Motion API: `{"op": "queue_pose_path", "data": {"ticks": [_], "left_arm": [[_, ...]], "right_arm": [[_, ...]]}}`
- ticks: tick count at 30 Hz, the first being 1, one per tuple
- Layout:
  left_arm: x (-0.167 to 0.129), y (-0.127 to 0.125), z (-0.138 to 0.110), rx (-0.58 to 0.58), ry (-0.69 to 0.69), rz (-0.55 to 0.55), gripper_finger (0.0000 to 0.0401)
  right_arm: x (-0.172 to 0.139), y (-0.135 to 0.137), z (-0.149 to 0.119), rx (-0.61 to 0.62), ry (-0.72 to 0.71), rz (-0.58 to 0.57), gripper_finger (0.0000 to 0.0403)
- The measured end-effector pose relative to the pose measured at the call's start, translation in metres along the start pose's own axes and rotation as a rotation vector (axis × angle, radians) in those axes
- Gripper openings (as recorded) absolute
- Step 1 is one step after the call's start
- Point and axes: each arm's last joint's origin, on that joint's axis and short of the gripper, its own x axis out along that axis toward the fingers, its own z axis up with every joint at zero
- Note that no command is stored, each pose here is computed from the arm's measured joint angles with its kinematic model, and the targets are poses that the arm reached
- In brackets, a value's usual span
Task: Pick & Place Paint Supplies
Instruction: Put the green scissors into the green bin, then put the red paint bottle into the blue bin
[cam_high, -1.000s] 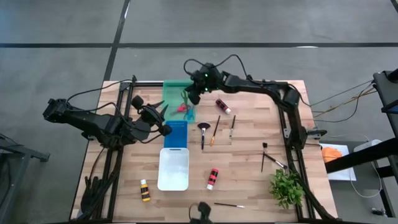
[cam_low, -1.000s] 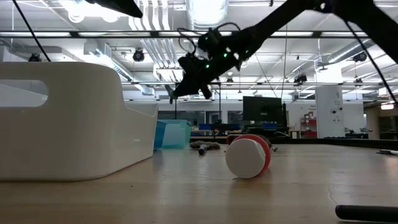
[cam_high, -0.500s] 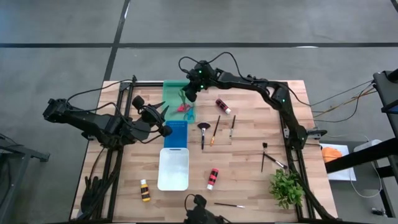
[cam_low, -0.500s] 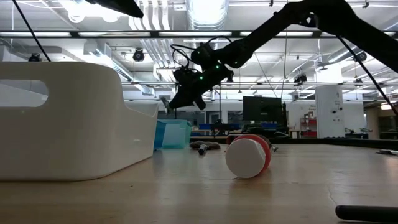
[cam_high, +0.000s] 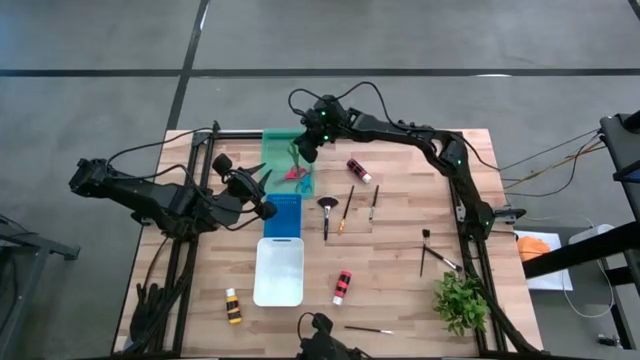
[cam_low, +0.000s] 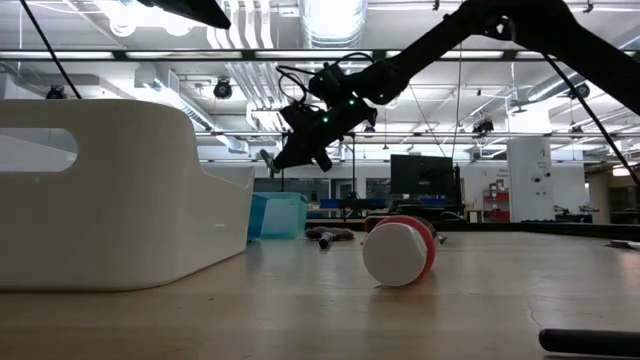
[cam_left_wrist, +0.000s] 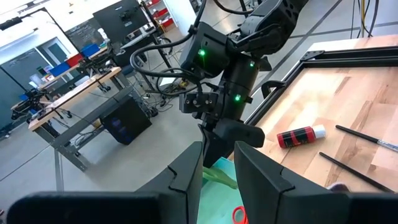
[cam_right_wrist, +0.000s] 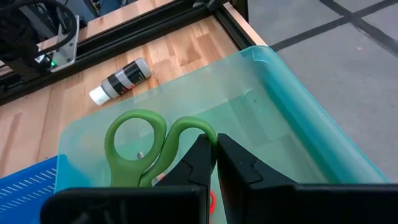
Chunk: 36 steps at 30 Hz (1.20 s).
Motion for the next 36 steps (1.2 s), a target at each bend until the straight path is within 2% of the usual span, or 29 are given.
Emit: {"op": "queue_pose_path", "data": {"ticks": [8, 20, 27, 31, 36], "left_arm": [[0.000, 0.000, 0.000, -0.001, 0.000, 0.000, 0.0100], [0.000, 0.000, 0.000, -0.020, 0.000, -0.002, 0.0100], [0.000, -0.001, 0.000, -0.020, 0.001, -0.007, 0.0100], [0.000, -0.003, -0.001, -0.019, 0.005, -0.059, 0.0100], [0.001, -0.003, -0.001, -0.024, 0.006, -0.086, 0.0100]], "right_arm": [[0.000, 0.000, 0.000, -0.016, -0.001, 0.000, 0.0018], [-0.005, 0.002, 0.002, -0.025, 0.010, -0.002, 0.0168], [-0.040, 0.018, 0.009, -0.090, 0.112, 0.040, 0.0192], [-0.062, 0.036, -0.001, -0.124, 0.189, 0.066, 0.0193], [-0.093, 0.065, -0.029, -0.176, 0.195, 0.112, 0.0193]]}}
